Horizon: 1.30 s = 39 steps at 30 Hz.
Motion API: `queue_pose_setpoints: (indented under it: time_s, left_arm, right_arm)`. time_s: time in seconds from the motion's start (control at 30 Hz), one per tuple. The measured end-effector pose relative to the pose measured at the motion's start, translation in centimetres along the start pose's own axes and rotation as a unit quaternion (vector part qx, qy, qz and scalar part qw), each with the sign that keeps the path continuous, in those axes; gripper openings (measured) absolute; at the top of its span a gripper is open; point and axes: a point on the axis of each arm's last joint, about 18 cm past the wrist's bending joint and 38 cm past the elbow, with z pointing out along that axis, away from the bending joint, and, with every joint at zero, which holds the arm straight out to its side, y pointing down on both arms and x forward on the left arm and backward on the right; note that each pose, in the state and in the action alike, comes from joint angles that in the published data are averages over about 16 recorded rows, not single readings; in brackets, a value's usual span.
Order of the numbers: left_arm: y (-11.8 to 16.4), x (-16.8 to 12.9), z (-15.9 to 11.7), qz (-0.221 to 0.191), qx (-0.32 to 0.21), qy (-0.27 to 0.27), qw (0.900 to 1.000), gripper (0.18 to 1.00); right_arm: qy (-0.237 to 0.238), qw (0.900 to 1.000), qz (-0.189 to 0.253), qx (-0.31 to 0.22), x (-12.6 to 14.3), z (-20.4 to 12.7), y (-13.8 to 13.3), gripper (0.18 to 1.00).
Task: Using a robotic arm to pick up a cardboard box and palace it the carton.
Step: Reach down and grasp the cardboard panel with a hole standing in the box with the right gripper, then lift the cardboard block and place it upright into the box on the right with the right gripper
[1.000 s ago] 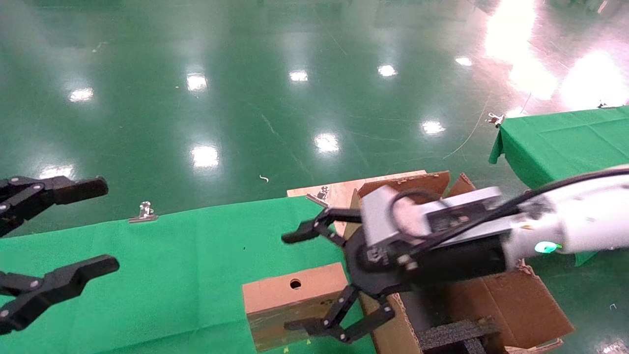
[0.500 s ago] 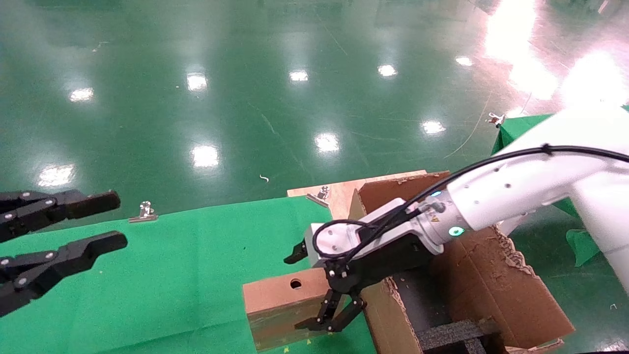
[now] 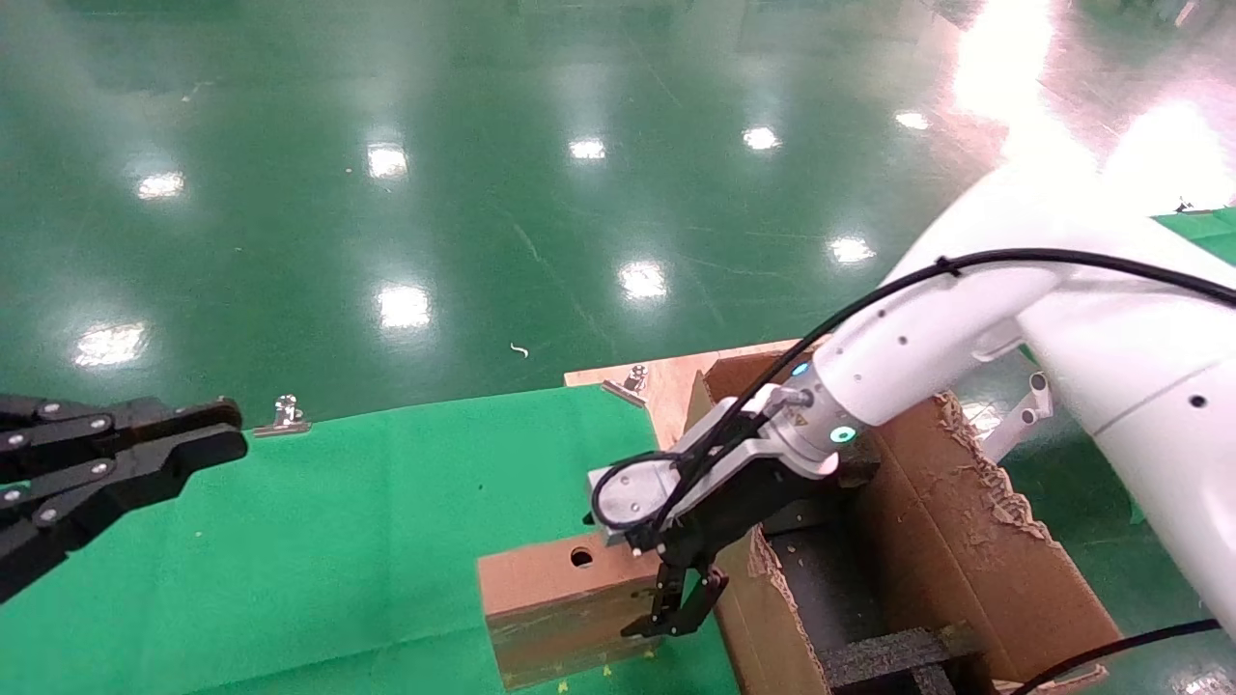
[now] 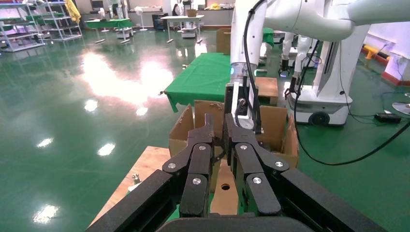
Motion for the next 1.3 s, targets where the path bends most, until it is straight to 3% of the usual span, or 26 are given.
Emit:
queue_pose_setpoints:
  time_s: [0.23, 0.63, 0.87, 1.3]
  left_arm:
    - [0.0, 0.0, 0.0, 0.0, 0.0, 0.0, 1.0, 0.26]
    - [0.0, 0.0, -0.01, 0.0, 0.0, 0.0, 1.0, 0.387]
    - [0.0, 0.0, -0.01, 0.0, 0.0, 0.0, 1.0, 0.532]
    - [0.0, 0.0, -0.01, 0.0, 0.0, 0.0, 1.0, 0.819]
  right_arm:
    - [-0.006, 1.0, -0.009, -0.014, 0.25, 0.17, -0.05, 1.0]
    - [-0.004, 1.0, -0.006, -0.008, 0.14, 0.13, -0.08, 0.953]
    - [-0.003, 1.0, -0.005, -0.005, 0.09, 0.11, -0.09, 0.875]
    - [-0.001, 1.0, -0.003, -0.003, 0.09, 0.08, -0.06, 0.6]
